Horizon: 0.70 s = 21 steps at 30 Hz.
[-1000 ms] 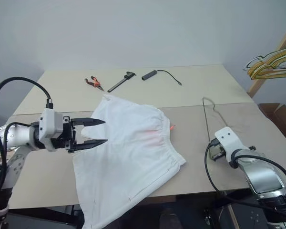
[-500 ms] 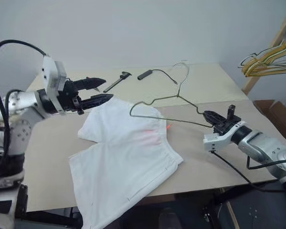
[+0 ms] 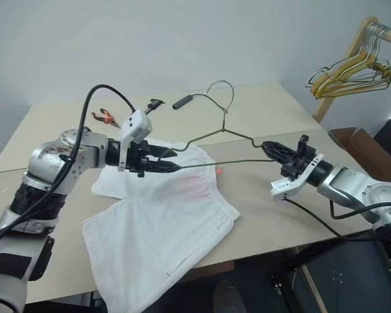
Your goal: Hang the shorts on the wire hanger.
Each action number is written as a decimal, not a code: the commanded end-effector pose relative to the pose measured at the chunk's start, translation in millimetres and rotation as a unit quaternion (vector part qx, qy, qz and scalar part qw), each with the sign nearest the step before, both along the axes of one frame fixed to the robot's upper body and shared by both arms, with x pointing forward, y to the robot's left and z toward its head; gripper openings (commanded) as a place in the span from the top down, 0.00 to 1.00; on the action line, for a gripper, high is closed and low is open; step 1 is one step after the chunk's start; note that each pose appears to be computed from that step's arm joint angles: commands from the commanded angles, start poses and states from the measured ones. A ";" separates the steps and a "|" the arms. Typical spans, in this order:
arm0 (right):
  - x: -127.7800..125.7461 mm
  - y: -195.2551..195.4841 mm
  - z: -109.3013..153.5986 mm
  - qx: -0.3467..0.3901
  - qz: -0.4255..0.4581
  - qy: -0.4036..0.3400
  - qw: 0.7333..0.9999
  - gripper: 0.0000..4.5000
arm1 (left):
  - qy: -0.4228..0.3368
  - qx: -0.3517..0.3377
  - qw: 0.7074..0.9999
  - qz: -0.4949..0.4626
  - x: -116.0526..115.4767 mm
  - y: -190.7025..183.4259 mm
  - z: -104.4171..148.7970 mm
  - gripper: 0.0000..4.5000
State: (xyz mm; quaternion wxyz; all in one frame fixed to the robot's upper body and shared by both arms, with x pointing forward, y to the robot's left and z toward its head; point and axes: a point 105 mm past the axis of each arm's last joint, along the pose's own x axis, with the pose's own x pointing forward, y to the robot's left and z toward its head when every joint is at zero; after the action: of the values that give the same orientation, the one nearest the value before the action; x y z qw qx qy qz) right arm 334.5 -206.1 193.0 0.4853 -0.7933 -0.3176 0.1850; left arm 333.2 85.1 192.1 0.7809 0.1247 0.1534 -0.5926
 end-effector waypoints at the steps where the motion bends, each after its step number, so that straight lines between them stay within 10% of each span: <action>1: -2.9 -1.5 22.9 0.005 0.004 -0.037 0.999 1.00 | -0.013 0.002 1.000 -0.020 -3.6 -0.3 9.6 0.77; 4: -2.9 -2.6 24.4 0.002 0.002 -0.040 0.999 1.00 | -0.008 0.012 0.999 -0.033 -6.8 1.3 5.7 0.98; 12: -6.4 1.1 27.2 0.013 0.019 -0.027 0.999 1.00 | -0.017 0.032 0.999 -0.038 -5.4 2.3 1.8 0.99; 18: -23.4 6.6 25.9 0.056 0.058 0.043 0.996 0.57 | -0.019 0.019 0.999 -0.021 -2.3 5.6 4.5 1.00; 21: -40.2 5.8 24.8 0.176 0.040 0.210 0.961 0.34 | -0.037 0.035 0.999 -0.013 -0.9 13.9 3.4 1.00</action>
State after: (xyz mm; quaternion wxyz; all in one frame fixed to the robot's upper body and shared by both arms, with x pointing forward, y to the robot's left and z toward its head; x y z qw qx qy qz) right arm 300.8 -205.0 195.8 0.6068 -0.6869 -0.2776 0.2879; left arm 330.6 92.0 186.7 0.7669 0.1580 0.1623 -0.6004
